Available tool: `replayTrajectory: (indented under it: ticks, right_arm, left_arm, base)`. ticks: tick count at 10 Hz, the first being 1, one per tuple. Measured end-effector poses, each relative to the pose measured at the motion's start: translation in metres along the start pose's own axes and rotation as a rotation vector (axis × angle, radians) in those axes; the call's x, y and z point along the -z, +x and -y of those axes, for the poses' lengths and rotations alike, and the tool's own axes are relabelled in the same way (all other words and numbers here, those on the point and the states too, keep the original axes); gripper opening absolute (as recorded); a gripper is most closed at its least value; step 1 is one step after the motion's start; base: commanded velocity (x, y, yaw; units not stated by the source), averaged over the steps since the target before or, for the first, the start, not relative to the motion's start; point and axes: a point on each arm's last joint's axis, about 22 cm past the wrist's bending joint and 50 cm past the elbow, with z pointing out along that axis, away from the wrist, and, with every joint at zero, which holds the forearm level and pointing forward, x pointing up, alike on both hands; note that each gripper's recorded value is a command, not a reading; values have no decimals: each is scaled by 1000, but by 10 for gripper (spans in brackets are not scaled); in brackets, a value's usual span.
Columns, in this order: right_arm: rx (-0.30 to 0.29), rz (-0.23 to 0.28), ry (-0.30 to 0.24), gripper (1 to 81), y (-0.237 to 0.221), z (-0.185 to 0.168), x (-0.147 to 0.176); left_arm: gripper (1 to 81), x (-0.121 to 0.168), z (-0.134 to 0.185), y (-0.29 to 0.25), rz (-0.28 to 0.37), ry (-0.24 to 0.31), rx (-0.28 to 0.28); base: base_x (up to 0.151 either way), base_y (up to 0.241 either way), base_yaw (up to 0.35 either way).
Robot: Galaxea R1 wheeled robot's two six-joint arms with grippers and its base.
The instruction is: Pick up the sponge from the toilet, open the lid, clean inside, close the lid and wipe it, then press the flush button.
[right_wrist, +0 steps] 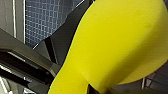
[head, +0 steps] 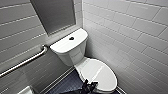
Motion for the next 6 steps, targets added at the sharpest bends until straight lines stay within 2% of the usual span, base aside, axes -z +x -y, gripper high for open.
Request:
replayTrajectory:
  ticks: [4,6]
  right_arm:
    - [-3,1,5,10,-1,3,0]
    - [-5,1,6,10,-1,3,1]
  left_arm:
    - [811,5,-2,-4,22,-11,7]
    - [811,-2,1,0,-4,4,4]
  base:
    - [0,0,0]
    - [0,0,0]
